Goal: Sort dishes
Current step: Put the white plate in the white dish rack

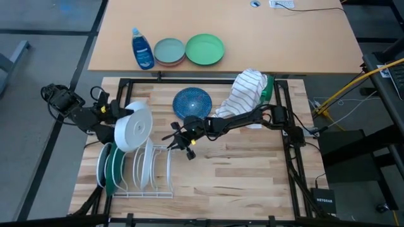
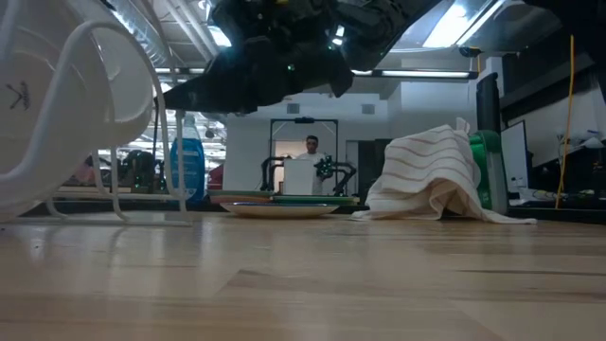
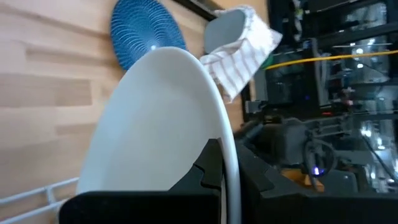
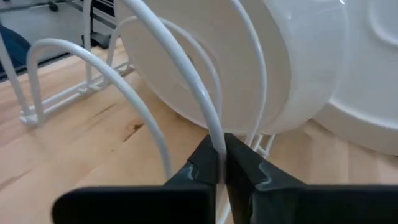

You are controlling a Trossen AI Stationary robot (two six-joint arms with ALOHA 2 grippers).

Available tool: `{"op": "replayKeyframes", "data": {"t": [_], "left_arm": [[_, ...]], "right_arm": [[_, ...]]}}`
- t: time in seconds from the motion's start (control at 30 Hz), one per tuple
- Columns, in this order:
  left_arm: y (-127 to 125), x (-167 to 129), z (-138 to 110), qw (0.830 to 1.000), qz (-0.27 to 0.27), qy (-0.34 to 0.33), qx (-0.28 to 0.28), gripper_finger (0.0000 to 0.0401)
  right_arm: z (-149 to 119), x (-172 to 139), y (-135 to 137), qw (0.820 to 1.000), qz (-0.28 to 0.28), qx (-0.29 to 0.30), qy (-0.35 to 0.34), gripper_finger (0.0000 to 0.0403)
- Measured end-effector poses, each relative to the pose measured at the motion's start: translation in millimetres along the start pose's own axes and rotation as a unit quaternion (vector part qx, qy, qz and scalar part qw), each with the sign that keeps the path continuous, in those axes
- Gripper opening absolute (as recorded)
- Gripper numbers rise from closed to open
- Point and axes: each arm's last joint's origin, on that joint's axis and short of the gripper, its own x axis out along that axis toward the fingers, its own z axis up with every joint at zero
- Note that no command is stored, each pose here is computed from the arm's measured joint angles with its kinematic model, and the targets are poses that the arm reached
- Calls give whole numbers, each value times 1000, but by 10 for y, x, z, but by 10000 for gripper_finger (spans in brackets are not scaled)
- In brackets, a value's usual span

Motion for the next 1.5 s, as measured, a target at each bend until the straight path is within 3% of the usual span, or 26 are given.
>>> {"op": "replayKeyframes", "data": {"t": [0.23,0.47,0.67,1.0,1.27,1.5], "left_arm": [[66,2,-5,999,39,26,-28,1],[130,-1,-29,989,95,73,-85,1],[135,9,-83,978,134,111,-115,1],[104,73,-204,971,176,131,-91,3],[38,180,-381,965,212,144,-62,7],[-8,299,-572,954,250,160,-40,10]], "right_arm": [[-5,4,-8,999,-32,19,14,45],[-10,0,-15,999,-38,14,19,14],[-10,-2,-19,999,-40,19,19,35],[-14,-3,-20,999,-39,13,21,13],[-15,-4,-21,999,-39,20,21,39],[-16,-5,-26,999,-43,14,22,14]]}}
